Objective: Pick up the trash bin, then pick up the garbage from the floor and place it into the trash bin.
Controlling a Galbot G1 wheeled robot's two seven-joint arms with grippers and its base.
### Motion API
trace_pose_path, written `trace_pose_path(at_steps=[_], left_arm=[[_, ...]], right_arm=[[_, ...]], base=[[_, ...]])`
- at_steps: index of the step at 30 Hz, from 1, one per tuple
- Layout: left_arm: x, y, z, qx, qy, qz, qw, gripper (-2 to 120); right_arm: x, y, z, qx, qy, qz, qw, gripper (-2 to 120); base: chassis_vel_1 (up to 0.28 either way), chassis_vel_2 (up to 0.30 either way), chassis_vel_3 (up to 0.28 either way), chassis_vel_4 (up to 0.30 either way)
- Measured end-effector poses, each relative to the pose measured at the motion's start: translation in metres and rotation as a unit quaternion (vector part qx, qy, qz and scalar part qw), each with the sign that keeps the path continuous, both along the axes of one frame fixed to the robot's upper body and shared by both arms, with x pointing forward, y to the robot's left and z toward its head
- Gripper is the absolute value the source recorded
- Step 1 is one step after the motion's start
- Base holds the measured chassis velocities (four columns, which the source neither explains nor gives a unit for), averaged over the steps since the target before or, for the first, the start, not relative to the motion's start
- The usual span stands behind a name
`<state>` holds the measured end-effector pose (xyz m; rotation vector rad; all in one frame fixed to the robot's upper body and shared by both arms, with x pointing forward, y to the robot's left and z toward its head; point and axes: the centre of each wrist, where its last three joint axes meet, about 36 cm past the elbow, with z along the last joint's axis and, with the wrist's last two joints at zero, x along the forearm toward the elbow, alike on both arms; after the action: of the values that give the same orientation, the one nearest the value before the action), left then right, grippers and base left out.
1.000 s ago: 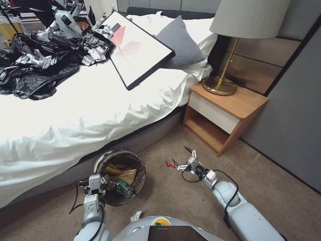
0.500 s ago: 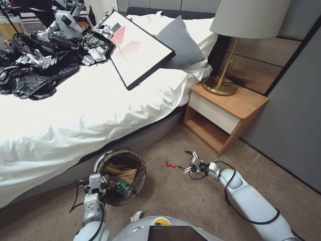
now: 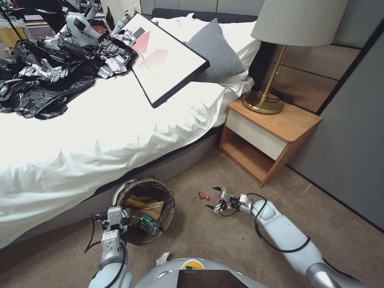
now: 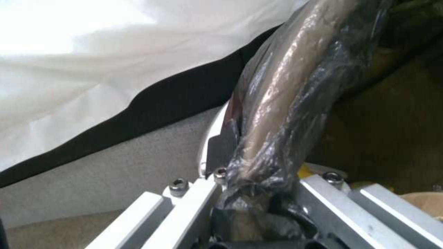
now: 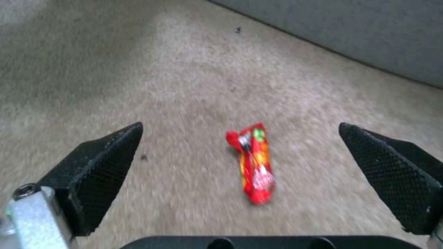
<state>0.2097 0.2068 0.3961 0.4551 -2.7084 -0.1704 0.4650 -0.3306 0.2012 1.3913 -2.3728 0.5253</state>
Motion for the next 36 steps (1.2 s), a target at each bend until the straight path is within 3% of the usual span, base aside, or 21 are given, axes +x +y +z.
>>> trace_pose_path(at_steps=[20, 36], left_arm=[[-0.001, 0.001, 0.000, 0.001, 0.000, 0.003, 1.0000, 0], [-0.001, 0.004, 0.002, 0.002, -0.003, 0.006, 1.0000, 0]], right_arm=[[0.037, 0.009, -0.026, -0.015, 0.016, -0.055, 0.998, 100], [0.042, 0.029, -0.031, -0.014, 0.012, -0.055, 0.998, 97]], base=[[0.000, 0.000, 0.000, 0.000], [0.000, 0.000, 0.000, 0.000]])
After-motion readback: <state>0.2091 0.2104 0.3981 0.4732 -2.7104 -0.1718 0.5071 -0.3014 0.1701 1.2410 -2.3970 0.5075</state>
